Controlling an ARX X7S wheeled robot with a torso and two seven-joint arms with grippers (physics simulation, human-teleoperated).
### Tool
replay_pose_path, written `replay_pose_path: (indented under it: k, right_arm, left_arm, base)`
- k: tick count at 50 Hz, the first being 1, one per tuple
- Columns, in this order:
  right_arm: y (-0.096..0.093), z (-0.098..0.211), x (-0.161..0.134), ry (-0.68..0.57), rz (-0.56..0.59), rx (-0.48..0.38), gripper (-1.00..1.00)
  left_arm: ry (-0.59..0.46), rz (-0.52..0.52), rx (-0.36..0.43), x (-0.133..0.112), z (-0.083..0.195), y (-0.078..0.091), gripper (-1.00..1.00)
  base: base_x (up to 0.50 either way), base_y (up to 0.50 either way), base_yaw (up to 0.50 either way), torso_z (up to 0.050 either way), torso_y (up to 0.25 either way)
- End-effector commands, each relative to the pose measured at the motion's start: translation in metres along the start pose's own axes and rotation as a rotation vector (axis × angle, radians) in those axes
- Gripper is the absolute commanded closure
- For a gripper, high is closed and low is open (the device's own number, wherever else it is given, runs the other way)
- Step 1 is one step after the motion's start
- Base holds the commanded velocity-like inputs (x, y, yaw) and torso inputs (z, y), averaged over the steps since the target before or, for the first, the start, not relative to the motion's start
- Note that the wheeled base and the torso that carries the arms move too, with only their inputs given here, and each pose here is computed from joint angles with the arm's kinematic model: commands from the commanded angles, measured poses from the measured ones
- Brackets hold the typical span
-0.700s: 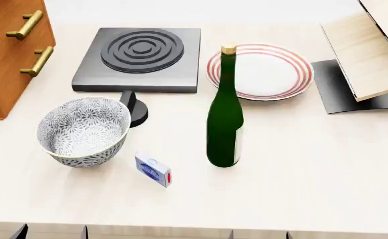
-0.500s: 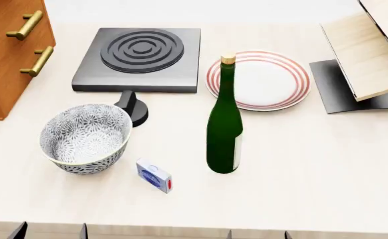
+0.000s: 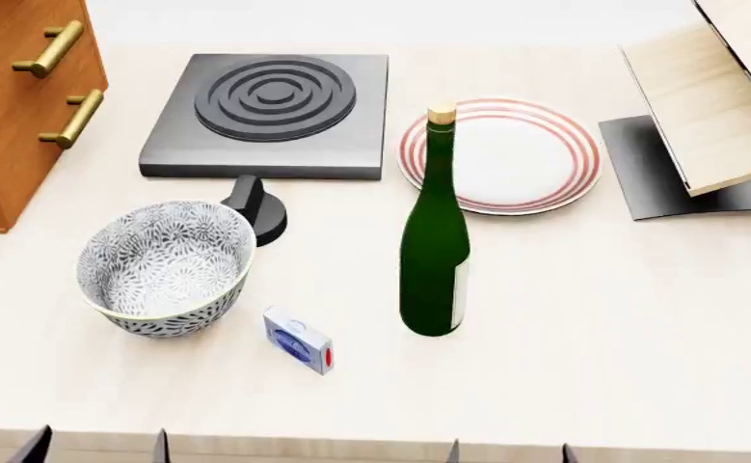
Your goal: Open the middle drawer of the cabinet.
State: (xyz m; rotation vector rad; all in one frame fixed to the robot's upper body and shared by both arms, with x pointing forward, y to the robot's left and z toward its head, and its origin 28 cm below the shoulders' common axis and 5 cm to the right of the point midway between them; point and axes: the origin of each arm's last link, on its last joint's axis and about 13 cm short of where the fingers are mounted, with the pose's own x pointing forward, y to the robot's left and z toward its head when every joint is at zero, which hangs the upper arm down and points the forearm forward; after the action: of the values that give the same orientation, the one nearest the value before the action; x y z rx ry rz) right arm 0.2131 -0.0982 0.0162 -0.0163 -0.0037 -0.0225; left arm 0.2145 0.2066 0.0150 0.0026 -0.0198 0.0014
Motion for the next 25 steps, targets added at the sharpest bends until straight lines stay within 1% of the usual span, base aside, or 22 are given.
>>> replay_pose_path:
  k: [1,2,4,5,6,7,9,10,13,15,18,23,24,25]
  right_arm:
    - [-0.002,0.003,0.000,-0.021,-0.015,-0.019,-1.00]
    - [-0.003,0.006,0.000,-0.039,-0.022,-0.024,-1.00]
    - [-0.004,0.011,0.000,-0.077,-0.032,-0.043,-1.00]
    - [-0.005,0.016,-0.001,-0.108,-0.054,-0.064,-1.00]
    - [-0.005,0.018,-0.002,-0.104,-0.054,-0.058,-1.00]
    - [-0.006,0.022,-0.003,-0.123,-0.060,-0.069,-1.00]
    - [-0.006,0.026,-0.004,-0.134,-0.048,-0.069,-1.00]
    - [-0.006,0.030,-0.004,-0.159,-0.052,-0.081,-1.00]
    - [-0.006,0.040,-0.006,-0.178,-0.049,-0.069,-1.00]
    - [-0.006,0.043,-0.007,-0.195,-0.063,-0.084,-1.00]
    - [-0.006,0.050,-0.007,-0.214,-0.064,-0.069,-1.00]
    - [-0.007,0.078,-0.010,-0.290,-0.069,-0.078,-1.00]
    - [-0.007,0.078,-0.010,-0.290,-0.069,-0.078,-1.00]
    - [-0.007,0.087,-0.012,-0.318,-0.073,-0.074,-1.00]
  left_arm:
    - [-0.019,0.017,-0.014,0.005,0.001,0.003,-1.00]
    - [-0.054,0.020,0.008,0.006,0.003,0.003,-1.00]
    - [-0.055,0.026,-0.009,0.007,0.006,0.004,-1.00]
    - [-0.086,0.027,0.001,0.006,0.010,0.004,-1.00]
    - [-0.094,0.024,-0.004,0.005,0.012,0.004,-1.00]
    - [-0.116,0.012,-0.020,0.004,0.019,0.004,-1.00]
    - [-0.134,0.009,-0.024,0.003,0.024,0.004,-1.00]
    - [-0.140,0.007,-0.028,0.002,0.027,0.004,-1.00]
    - [-0.178,0.014,-0.027,0.002,0.037,0.004,-1.00]
    - [-0.196,0.012,-0.037,0.002,0.044,0.005,-1.00]
    - [-0.237,0.008,-0.039,0.003,0.055,0.006,-1.00]
    - [-0.306,0.019,-0.055,0.002,0.079,0.008,-1.00]
    - [-0.306,0.019,-0.055,0.002,0.079,0.008,-1.00]
    - [-0.343,0.021,-0.045,0.001,0.085,0.009,-1.00]
  base:
    - [0.00,0.00,0.00,0.000,0.000]
    - [0.00,0.00,0.00,0.000,0.000]
    - [0.00,0.00,0.00,0.000,0.000]
    - [0.00,0.00,0.00,0.000,0.000]
    - [0.00,0.00,0.00,0.000,0.000]
    - [0.00,0.00,0.00,0.000,0.000]
    - [0.00,0.00,0.00,0.000,0.000]
    - [0.00,0.00,0.00,0.000,0.000]
    - [0.00,0.00,0.00,0.000,0.000]
    - [0.00,0.00,0.00,0.000,0.000]
    - [0.00,0.00,0.00,0.000,0.000]
    - [0.00,0.00,0.00,0.000,0.000]
    - [0.00,0.00,0.00,0.000,0.000]
    - [0.00,0.00,0.00,0.000,0.000]
